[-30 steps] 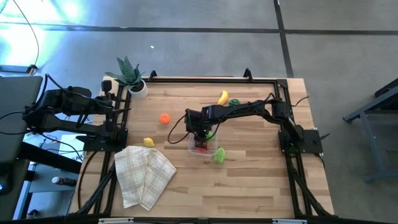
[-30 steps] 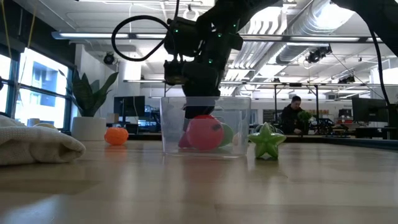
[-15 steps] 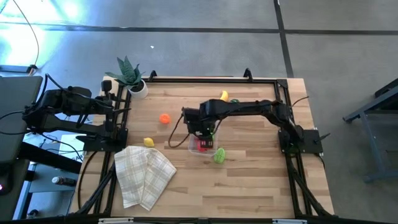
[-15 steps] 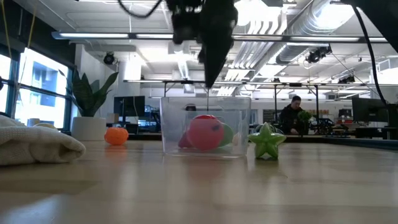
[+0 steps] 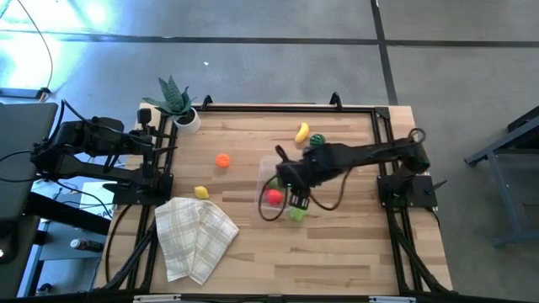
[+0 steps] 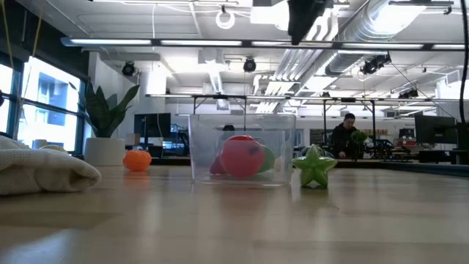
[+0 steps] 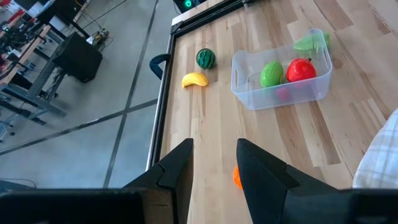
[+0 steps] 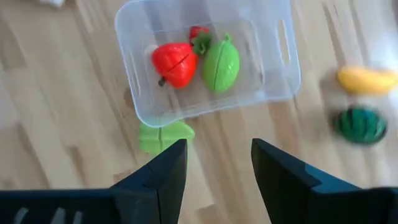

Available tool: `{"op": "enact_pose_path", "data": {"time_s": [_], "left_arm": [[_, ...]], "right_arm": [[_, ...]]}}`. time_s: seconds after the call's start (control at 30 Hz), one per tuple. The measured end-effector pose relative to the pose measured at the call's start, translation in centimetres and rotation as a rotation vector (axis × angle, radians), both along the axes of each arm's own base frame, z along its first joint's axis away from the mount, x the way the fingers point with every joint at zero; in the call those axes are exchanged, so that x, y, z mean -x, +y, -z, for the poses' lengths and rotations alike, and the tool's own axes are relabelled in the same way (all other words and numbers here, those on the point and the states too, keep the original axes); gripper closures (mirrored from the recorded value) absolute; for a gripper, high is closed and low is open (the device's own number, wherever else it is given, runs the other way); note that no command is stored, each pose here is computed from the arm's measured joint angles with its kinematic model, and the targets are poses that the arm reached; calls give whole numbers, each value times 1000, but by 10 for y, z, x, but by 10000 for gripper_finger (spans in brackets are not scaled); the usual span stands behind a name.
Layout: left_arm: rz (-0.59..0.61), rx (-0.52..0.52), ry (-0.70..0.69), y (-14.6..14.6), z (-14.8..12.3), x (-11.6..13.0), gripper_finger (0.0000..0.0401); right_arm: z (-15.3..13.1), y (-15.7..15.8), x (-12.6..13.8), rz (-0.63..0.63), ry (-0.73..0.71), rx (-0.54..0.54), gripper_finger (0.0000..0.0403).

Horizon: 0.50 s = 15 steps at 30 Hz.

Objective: Pick and placing Produce into tupperware
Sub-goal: Put the starfruit into the transparent bin

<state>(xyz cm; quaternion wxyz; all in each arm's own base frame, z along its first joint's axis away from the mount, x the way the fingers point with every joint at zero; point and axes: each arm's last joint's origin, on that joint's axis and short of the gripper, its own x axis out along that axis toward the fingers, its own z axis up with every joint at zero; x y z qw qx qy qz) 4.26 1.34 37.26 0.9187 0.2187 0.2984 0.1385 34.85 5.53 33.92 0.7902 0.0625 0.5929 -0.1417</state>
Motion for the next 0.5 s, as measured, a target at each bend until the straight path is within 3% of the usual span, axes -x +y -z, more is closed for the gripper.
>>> {"op": "enact_pose_path", "data": {"time_s": [0.23, 0.4, 0.5], "left_arm": [[0, 0, 0, 0, 0, 0, 288], [0, 0, 0, 0, 0, 0, 288], [0, 0, 1, 0, 0, 0, 288]], "right_arm": [[16, 23, 27, 233, -89, -160, 231], [51, 30, 41, 487, -29, -224, 231], [78, 32, 42, 558, -4, -272, 231]]}}
